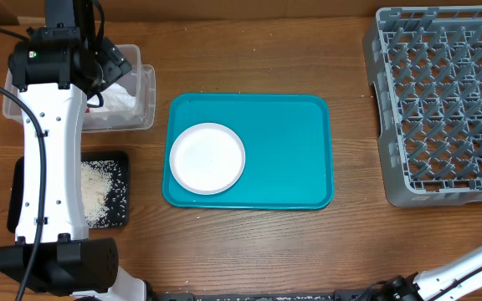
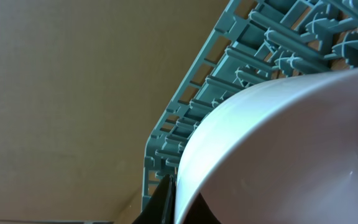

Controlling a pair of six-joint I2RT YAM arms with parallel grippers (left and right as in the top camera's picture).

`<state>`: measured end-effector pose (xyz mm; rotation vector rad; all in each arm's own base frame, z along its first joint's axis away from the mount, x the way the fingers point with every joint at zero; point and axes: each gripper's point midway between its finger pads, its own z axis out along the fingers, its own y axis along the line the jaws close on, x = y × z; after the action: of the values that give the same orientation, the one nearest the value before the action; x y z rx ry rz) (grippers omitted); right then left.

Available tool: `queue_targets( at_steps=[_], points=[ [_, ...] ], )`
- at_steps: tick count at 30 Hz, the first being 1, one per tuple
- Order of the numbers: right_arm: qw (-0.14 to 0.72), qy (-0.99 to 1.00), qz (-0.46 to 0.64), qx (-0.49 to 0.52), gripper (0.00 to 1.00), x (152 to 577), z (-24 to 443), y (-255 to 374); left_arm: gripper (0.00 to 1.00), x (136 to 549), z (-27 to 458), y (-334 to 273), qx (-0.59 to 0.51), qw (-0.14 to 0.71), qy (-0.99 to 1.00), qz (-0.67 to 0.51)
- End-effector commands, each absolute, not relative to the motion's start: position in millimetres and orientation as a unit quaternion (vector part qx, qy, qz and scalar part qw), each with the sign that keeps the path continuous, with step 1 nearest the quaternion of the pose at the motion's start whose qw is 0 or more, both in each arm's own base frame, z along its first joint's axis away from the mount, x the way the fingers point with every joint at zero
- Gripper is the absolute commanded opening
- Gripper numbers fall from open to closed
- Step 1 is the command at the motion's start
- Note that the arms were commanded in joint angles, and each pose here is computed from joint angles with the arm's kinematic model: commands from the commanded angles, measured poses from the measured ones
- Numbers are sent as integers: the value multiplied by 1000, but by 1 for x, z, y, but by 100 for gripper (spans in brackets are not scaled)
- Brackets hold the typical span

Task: Sort waste into correct bins and load items into the dishwasher
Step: 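Lower the bowl into the dish rack and open the right gripper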

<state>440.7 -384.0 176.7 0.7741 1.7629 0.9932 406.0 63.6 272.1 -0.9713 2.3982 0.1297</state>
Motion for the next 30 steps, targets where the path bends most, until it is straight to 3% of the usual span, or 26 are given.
queue_targets(
  at_steps=[1,3,12,18,22,28,30],
  points=[
    [464,716,375,363,7,425,158,-412,100,407,274,63,-367,274,888,44],
    [460,714,373,374,13,420,158,-416,100,407,273,63,-366,274,888,44],
    [452,714,309,437,22,375,185,-446,100,407,273,63,-366,274,888,44],
    [472,714,262,445,47,351,234,-449,100,407,273,63,-366,274,888,44],
    [493,713,245,434,45,347,271,-440,100,407,273,63,-366,274,888,44],
    [510,721,195,427,35,352,302,-430,100,407,273,63,-366,274,888,44],
    [498,726,165,444,25,358,292,-432,100,407,273,63,-366,274,888,44]
  ],
)
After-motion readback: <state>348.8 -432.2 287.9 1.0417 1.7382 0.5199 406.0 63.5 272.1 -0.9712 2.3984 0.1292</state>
